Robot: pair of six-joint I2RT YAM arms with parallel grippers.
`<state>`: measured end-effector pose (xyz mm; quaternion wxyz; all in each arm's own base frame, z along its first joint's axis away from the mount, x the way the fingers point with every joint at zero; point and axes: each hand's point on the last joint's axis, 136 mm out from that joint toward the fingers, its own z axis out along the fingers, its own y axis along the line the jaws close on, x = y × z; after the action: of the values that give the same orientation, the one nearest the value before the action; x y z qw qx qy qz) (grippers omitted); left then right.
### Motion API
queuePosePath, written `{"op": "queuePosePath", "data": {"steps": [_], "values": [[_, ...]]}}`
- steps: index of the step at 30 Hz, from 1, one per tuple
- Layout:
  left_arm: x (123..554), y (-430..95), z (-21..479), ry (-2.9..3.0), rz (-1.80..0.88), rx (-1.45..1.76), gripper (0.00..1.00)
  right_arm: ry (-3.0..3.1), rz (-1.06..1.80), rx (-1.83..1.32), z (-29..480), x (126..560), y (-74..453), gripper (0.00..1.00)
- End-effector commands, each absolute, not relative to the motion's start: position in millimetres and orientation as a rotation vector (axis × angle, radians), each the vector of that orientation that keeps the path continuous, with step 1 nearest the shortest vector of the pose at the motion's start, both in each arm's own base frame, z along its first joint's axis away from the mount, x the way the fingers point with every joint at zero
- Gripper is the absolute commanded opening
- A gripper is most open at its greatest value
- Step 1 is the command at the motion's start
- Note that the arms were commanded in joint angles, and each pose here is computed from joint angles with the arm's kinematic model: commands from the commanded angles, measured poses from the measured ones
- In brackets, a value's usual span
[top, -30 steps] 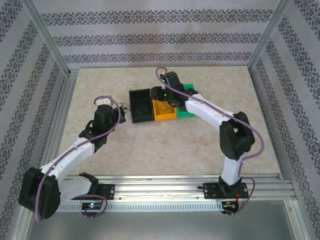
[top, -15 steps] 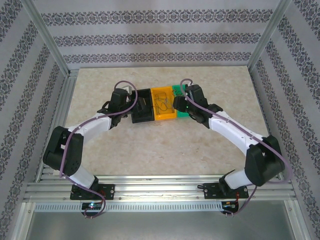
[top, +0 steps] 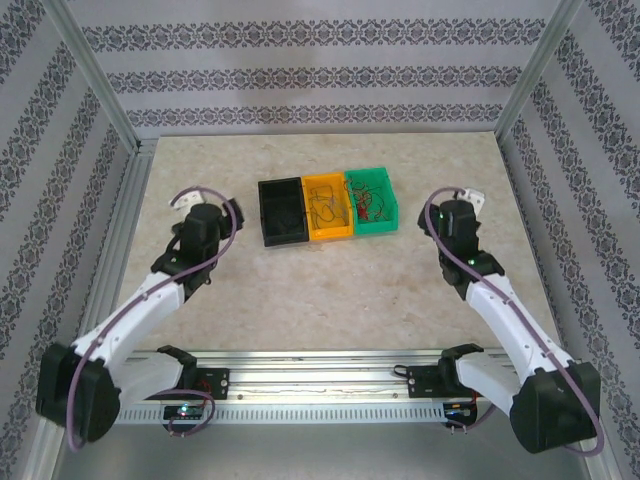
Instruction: Untangle the cables
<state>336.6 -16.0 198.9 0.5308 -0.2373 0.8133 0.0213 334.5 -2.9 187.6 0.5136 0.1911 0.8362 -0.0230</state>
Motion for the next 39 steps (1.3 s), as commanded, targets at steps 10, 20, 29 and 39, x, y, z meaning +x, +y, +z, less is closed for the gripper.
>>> {"op": "queuePosePath", "data": {"steps": [10, 20, 29, 39], "values": [[314.0, 89.4, 121.1, 1.909, 0.695, -0.564, 0.99, 1.895, -0.332, 0.235, 130.6, 368.8, -20.3, 0.97], [384.4, 56.7, 108.7, 1.898, 0.408, -0.348, 0.99, 1.904, 0.042, 0.048, 104.4, 395.2, -2.3, 0.98], [392.5, 29.7, 88.5, 1.915, 0.168, -0.171, 0.99, 1.881, -0.019, 0.037, 106.0, 396.9, -0.1, 0.98], [395.4, 30.2, 92.1, 1.872, 0.177, -0.161, 0.99, 1.887, -0.008, 0.035, 105.2, 398.2, -0.1, 0.98]]}}
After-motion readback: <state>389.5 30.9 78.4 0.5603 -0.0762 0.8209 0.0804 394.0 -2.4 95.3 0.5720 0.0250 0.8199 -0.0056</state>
